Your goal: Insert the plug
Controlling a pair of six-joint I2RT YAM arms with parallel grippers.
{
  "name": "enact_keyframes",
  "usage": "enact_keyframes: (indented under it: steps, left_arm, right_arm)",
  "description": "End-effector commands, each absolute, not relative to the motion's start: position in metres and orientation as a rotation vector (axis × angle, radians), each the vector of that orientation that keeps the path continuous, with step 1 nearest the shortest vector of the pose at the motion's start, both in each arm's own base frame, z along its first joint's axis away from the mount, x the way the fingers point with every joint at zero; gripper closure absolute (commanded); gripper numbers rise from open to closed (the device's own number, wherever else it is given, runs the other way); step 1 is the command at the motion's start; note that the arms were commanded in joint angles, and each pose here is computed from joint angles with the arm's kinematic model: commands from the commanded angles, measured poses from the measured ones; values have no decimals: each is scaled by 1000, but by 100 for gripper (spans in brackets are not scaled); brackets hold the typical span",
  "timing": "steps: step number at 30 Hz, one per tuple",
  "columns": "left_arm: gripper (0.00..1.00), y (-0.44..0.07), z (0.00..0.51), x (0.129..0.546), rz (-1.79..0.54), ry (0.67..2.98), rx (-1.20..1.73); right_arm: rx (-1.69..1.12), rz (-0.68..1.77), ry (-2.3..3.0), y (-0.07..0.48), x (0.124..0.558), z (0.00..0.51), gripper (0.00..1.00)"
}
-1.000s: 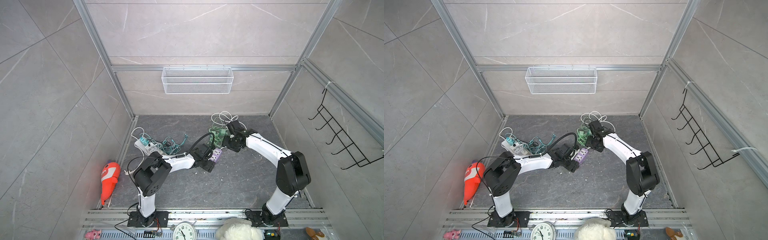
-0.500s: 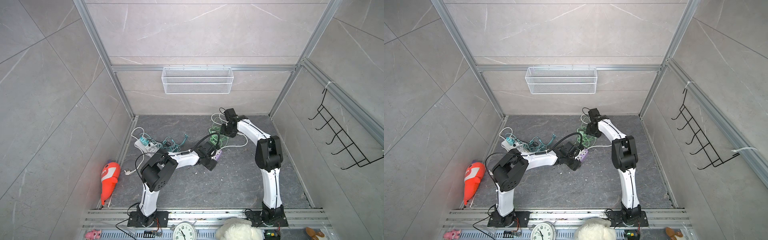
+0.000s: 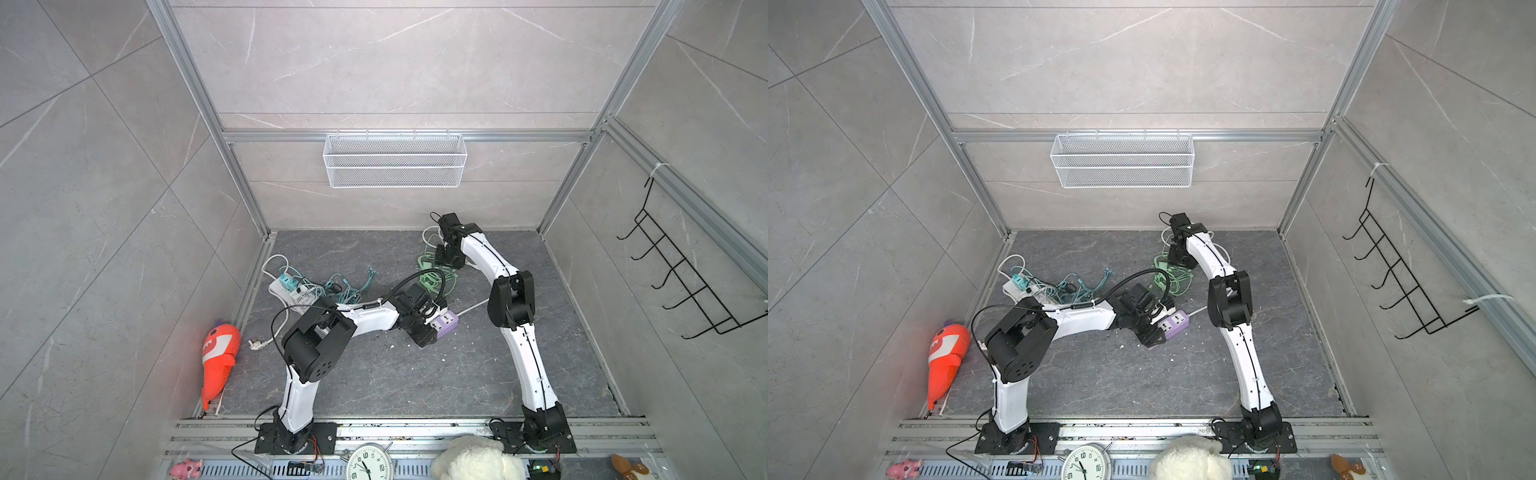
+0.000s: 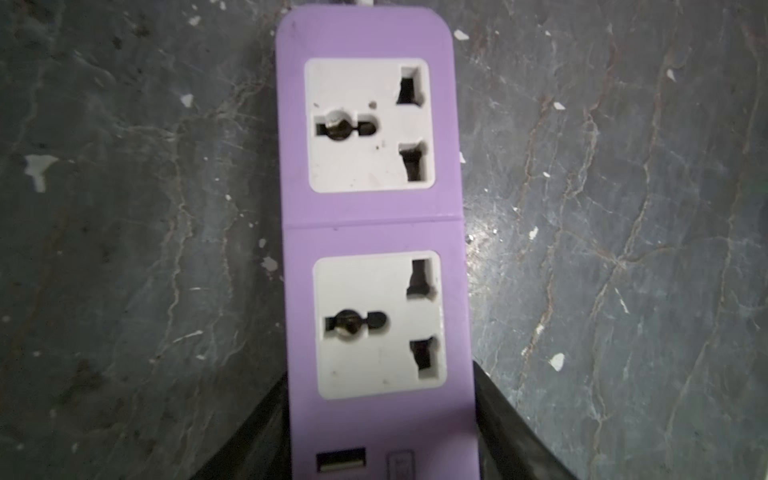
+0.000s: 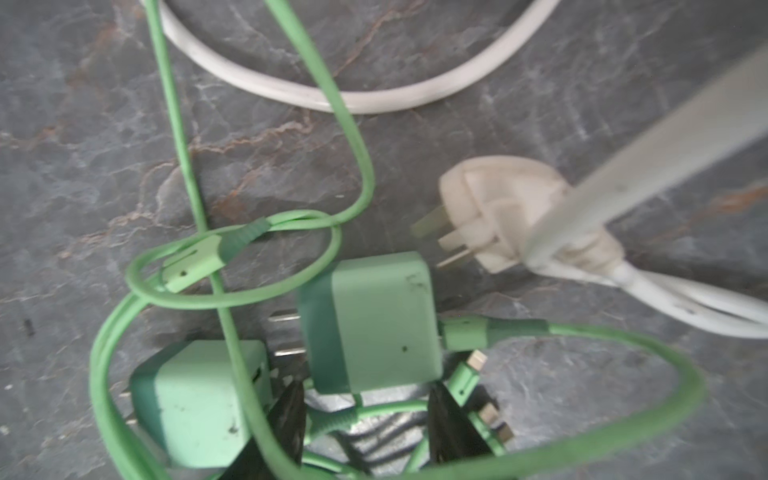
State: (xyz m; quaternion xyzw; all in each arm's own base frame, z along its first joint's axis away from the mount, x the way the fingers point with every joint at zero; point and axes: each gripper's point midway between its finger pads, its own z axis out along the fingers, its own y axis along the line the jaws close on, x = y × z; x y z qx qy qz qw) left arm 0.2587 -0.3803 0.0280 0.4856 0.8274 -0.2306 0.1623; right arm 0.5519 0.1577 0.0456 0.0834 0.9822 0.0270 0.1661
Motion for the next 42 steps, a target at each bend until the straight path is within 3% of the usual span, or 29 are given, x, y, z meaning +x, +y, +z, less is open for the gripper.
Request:
enact_keyframes:
  steps: [1,24,42]
  left_arm:
    - [40,-362,17,233,-650,2480,1475]
    - [37,-355,127,246,-618,2256,1350]
    - [36,-349,127,253,-593,2270,1308]
  right_arm:
    - [215,-67,2824,143,542,43,48]
    - [-68,-139,2789,149,565,38,42]
    - [-228,-47,2819,164,564,13,46]
